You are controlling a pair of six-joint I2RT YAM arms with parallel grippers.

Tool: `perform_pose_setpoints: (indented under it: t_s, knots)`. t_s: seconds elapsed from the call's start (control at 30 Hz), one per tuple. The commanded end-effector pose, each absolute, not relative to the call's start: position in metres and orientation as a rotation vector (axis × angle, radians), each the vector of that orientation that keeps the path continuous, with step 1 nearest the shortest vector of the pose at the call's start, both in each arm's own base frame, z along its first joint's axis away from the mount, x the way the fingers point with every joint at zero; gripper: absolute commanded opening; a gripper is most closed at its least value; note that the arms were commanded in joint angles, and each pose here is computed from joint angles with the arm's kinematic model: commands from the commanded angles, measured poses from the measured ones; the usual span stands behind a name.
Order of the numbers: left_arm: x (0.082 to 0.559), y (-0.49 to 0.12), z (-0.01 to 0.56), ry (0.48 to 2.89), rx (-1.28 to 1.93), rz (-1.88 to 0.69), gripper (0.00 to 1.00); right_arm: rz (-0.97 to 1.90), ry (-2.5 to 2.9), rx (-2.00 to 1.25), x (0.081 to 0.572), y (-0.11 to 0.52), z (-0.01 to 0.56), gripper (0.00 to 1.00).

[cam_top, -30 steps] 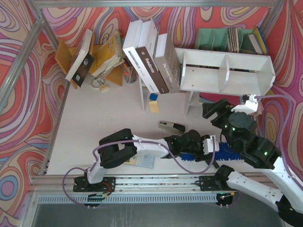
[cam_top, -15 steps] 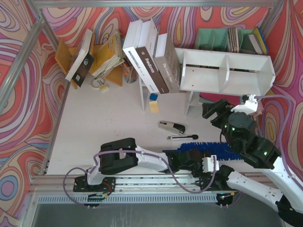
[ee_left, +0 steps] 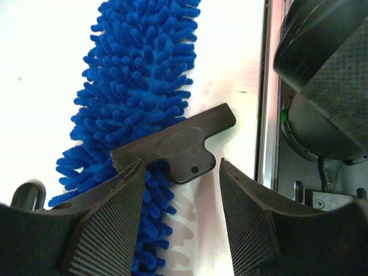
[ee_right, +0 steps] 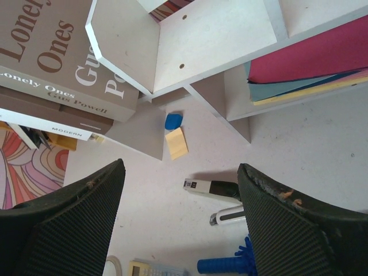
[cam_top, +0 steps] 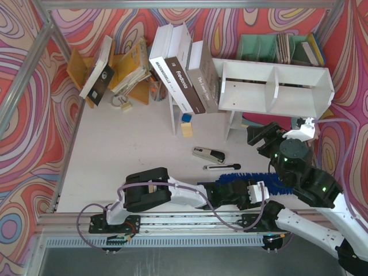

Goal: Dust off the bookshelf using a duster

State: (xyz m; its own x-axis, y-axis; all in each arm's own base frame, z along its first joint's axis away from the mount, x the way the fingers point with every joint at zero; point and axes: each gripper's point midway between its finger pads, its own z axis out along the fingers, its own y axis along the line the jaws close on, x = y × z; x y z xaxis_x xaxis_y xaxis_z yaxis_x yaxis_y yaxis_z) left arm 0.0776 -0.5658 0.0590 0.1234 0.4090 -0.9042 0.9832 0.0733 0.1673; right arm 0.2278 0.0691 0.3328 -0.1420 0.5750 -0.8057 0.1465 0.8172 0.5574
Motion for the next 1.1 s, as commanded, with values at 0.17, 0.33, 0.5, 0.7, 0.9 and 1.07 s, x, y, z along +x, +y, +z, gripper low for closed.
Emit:
perform_pose_setpoints:
  t_s: [0.17, 0.33, 0.5, 0.7, 0.9, 1.07]
  knots:
    - [0.086, -0.572, 0.046, 1.494, 1.446, -0.768, 0.54, 0.378, 1.680, 0.600, 0.226, 0.059, 0.331, 0.73]
    - [0.085, -0.573, 0.041, 1.508, 1.450, -0.767, 0.54, 0.371, 1.677, 0.605, 0.227, 0.058, 0.330, 0.73]
    - [0.087, -0.576, 0.035, 1.523, 1.463, -0.748, 0.55, 0.359, 1.674, 0.607, 0.226, 0.056, 0.330, 0.73]
    - [0.090, -0.577, 0.029, 1.536, 1.470, -0.724, 0.63, 0.351, 1.674, 0.610, 0.226, 0.055, 0.329, 0.74]
    - [0.098, -0.577, 0.022, 1.563, 1.459, -0.686, 0.67, 0.353, 1.667, 0.610, 0.226, 0.054, 0.331, 0.74]
    - [0.105, -0.575, 0.015, 1.573, 1.454, -0.638, 0.67, 0.350, 1.661, 0.612, 0.225, 0.052, 0.332, 0.74]
